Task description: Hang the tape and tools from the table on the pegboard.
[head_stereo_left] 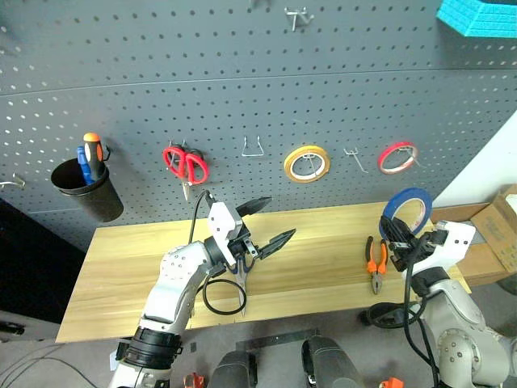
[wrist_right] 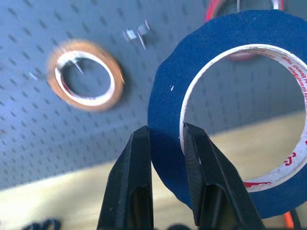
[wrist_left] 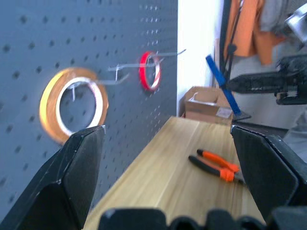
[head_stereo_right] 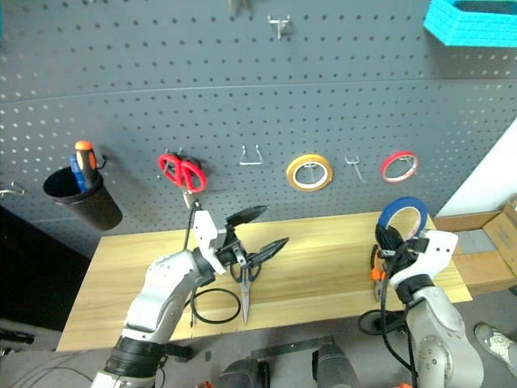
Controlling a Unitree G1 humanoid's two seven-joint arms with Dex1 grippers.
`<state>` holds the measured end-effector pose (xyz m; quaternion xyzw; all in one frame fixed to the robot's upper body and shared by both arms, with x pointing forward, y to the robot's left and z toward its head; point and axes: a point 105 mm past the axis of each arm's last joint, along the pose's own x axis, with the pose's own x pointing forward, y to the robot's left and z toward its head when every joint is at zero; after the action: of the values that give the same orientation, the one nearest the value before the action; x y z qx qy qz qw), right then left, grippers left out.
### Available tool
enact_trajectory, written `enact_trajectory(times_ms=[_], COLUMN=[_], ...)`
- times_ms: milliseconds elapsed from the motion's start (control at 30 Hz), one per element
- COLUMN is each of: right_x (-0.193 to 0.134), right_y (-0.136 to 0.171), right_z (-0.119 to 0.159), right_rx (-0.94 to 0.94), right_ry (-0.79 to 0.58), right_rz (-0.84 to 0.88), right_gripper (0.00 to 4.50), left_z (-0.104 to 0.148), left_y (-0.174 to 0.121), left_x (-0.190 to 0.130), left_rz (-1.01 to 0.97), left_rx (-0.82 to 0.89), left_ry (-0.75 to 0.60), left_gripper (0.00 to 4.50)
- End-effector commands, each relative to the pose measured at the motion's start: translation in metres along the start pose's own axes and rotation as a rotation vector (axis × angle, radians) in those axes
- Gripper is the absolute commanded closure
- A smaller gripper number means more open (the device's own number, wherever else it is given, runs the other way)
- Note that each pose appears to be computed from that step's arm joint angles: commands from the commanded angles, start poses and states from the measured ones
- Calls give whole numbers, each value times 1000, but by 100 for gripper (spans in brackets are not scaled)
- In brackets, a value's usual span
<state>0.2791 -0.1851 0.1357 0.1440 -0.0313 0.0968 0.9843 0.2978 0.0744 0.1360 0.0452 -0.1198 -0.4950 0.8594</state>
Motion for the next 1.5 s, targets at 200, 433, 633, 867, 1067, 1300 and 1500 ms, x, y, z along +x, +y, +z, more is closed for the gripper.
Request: enact_trajectory(times_ms=[200, 433, 633, 867, 1067, 1300, 1500], right_x=[29, 44, 61, 80, 94, 118, 133], right_y=[36, 48, 53, 46, 44, 34, 26], right_z=[42, 5, -6, -9, -10, -24, -28], right_rx=[-199, -222, -242, -266, -268, -314, -313], right_ry=[-121, 29, 62, 71, 73, 129, 152], right_rz=[133, 230, 275, 259, 269, 251, 215], right_gripper=[415, 415, 415, 415, 415, 415, 415], left_z=[4, 5, 5, 3, 3, 5, 6], left_y=[-1, 3, 9, 11, 9, 9, 5], left_x=[8, 2, -10, -19, -25, -31, -35], left_rz=[-39, -1, 58, 126, 157, 197, 215], left_rx=[34, 45, 57, 72, 73, 70, 63], left_ry=[-28, -20, 6, 30, 45, 55, 64], left_gripper=[0, 0, 0, 0, 0, 0, 0])
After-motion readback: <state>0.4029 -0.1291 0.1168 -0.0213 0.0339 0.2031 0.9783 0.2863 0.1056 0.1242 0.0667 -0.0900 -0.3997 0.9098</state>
